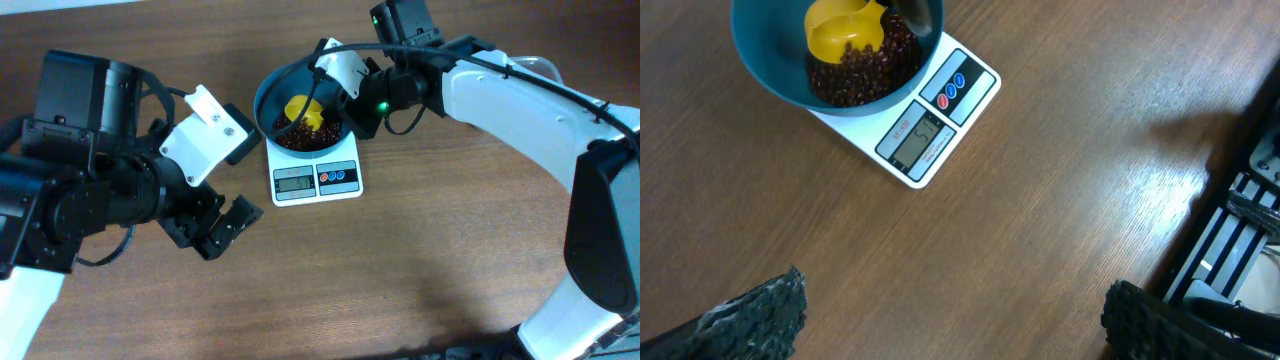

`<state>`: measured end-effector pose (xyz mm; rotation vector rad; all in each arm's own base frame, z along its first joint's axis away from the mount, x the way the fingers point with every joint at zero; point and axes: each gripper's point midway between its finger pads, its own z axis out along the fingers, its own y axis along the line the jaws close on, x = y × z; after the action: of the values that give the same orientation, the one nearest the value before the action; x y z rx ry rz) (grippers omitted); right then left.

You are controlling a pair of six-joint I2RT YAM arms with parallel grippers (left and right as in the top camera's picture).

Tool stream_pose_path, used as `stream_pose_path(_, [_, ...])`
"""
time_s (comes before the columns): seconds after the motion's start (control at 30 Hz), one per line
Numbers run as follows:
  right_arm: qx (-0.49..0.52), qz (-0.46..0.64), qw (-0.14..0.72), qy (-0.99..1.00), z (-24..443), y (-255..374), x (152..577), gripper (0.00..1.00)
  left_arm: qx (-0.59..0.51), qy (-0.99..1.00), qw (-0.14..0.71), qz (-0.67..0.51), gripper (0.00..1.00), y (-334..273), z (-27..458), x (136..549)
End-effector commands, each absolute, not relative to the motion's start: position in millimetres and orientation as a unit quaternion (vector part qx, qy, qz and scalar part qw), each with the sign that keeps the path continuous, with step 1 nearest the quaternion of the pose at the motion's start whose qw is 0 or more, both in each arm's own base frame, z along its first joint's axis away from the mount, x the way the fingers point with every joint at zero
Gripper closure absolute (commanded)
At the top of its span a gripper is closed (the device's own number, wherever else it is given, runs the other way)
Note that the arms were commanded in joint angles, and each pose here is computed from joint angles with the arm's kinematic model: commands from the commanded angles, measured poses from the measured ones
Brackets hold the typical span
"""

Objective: Scoop item into bowl and weigh 50g on scale
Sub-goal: 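Move the scoop over the teal bowl and tip beans in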

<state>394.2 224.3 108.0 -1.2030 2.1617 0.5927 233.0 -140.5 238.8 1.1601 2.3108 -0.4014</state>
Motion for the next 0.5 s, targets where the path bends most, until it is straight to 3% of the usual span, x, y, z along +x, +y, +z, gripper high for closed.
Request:
stream_pose_path(0.0, [-0.423, 0.27, 0.298, 0.812, 124.2, 229.7, 392.9, 0.96, 0.426, 0.852, 0.262, -0.154, 0.02, -142.7, 241.7, 232.4])
stream_pose_path(0.47, [-0.301, 0.368, 0.293, 0.83, 149.5, 198.6, 408.4, 0.96, 0.426, 0.852, 0.262, -0.154, 0.01, -142.7, 241.7, 232.4])
